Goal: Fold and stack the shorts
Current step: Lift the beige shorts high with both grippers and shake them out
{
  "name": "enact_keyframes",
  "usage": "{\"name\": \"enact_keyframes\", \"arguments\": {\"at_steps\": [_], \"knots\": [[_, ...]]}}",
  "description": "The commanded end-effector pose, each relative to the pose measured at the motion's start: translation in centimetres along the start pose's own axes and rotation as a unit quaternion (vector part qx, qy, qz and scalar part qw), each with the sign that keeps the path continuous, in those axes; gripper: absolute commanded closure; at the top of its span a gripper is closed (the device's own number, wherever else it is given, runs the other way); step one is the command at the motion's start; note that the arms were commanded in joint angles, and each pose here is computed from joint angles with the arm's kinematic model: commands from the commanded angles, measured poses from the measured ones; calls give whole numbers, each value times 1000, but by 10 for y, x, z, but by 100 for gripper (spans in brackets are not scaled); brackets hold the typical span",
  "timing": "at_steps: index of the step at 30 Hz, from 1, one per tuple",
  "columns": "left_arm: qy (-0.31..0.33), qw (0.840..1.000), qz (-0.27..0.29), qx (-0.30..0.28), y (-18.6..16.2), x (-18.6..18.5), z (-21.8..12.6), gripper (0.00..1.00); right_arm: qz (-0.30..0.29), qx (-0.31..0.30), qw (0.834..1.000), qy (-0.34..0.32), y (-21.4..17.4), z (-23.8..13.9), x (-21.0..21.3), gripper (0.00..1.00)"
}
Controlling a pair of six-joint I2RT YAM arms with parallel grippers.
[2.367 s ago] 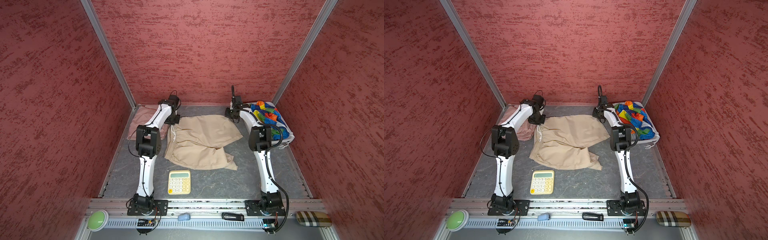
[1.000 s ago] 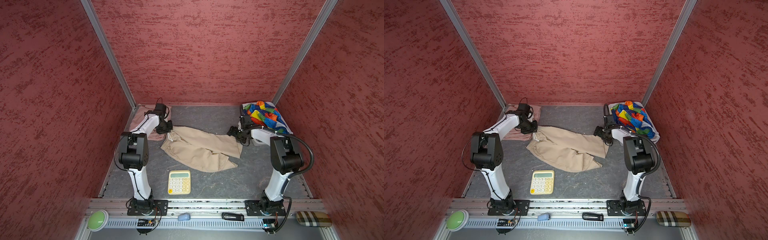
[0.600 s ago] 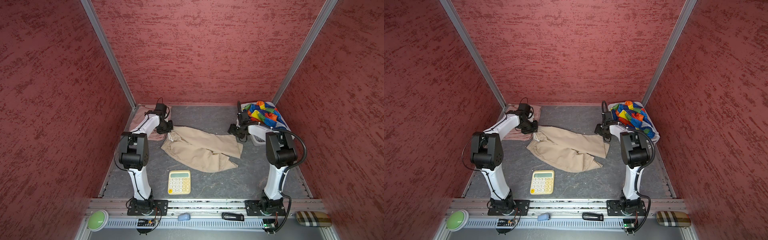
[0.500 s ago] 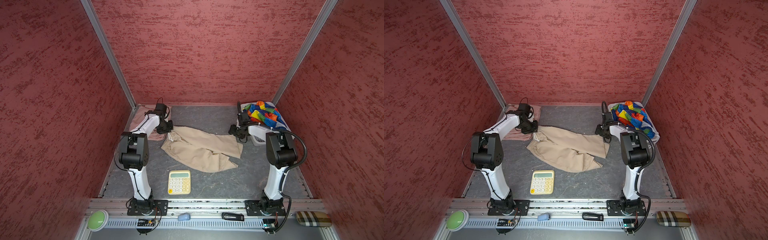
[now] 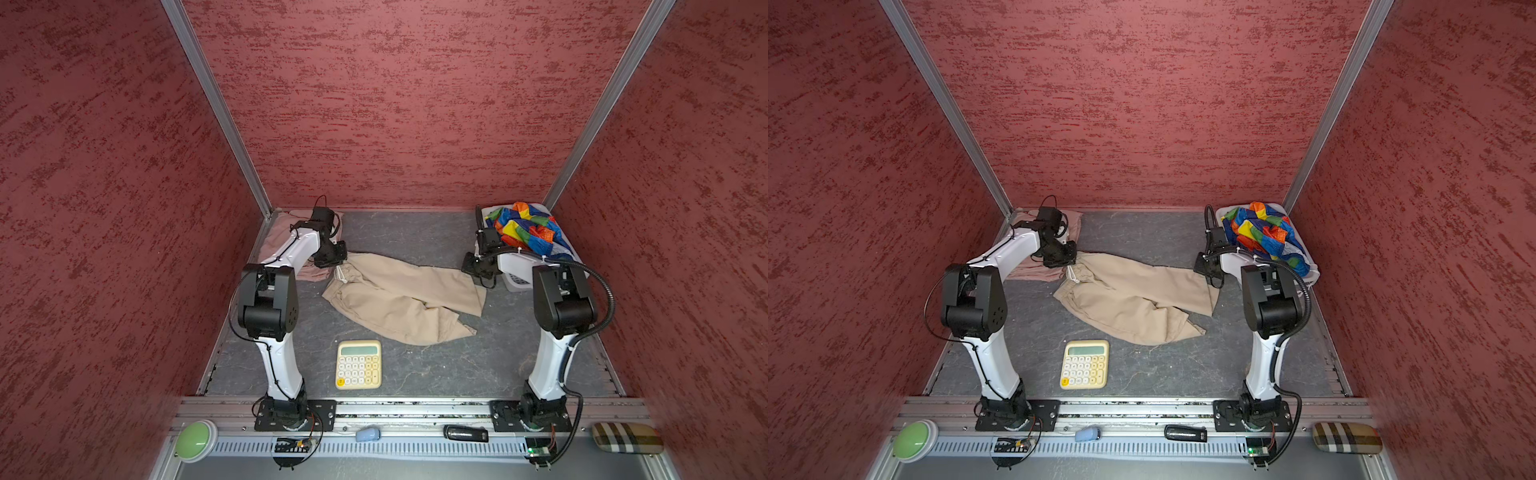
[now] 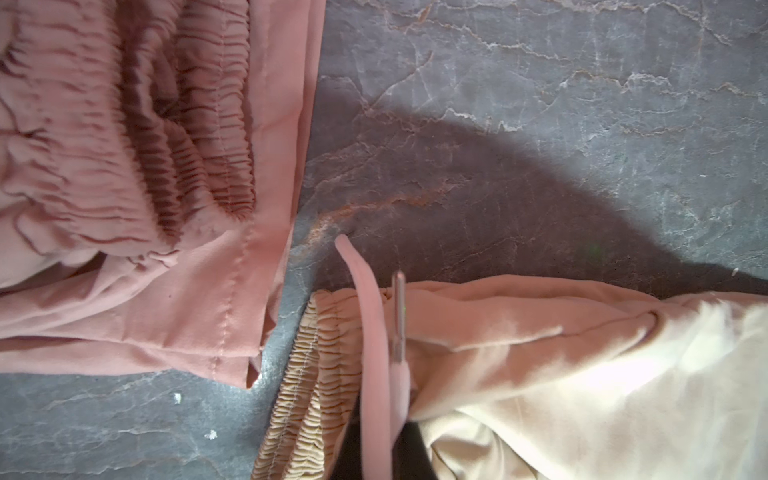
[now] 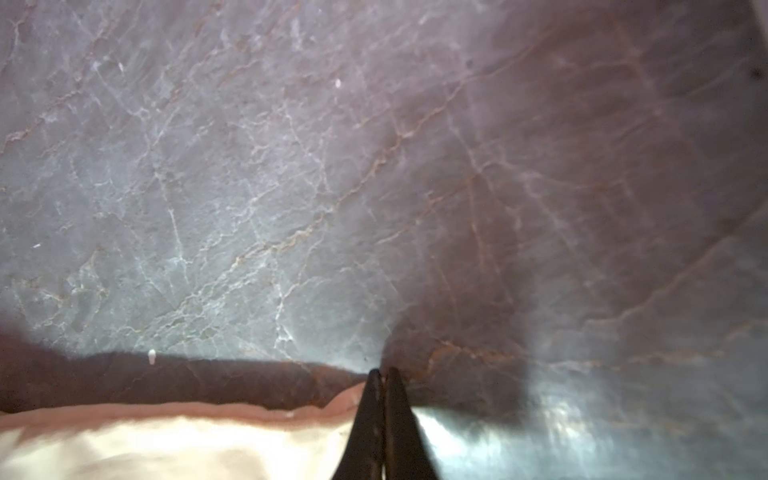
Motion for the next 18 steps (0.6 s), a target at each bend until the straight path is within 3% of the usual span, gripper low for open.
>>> {"name": "enact_keyframes", "arguments": {"at_steps": [1, 5, 9, 14, 18], "knots": [[-19, 999, 13, -29, 15, -14, -22, 100, -9, -28, 999, 30, 31, -29, 24, 100], [-45, 994, 20, -93, 49, -35, -68, 100, -33, -120, 990, 63, 100, -121, 64, 100], [-94, 974, 27, -202, 87, -67, -148, 100, -57, -239, 966, 80, 154, -242, 93, 100], [-144, 932, 54, -327, 101, -110, -256, 100, -78, -374, 918, 106, 172, -387, 110, 100], [-178, 890, 83, -411, 76, -136, -342, 100, -101, -471, 868, 125, 153, -492, 113, 100]]}}
Point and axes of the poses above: each gripper's point midway between its finger pads, its own z axis out along the fingers, its own x axis along the line the jaws close on, y = z × x, the point moved 3 cm from there along -z, back along the fingers, and after that the axes turned 4 degrees about -z, right-handed, at the moved point
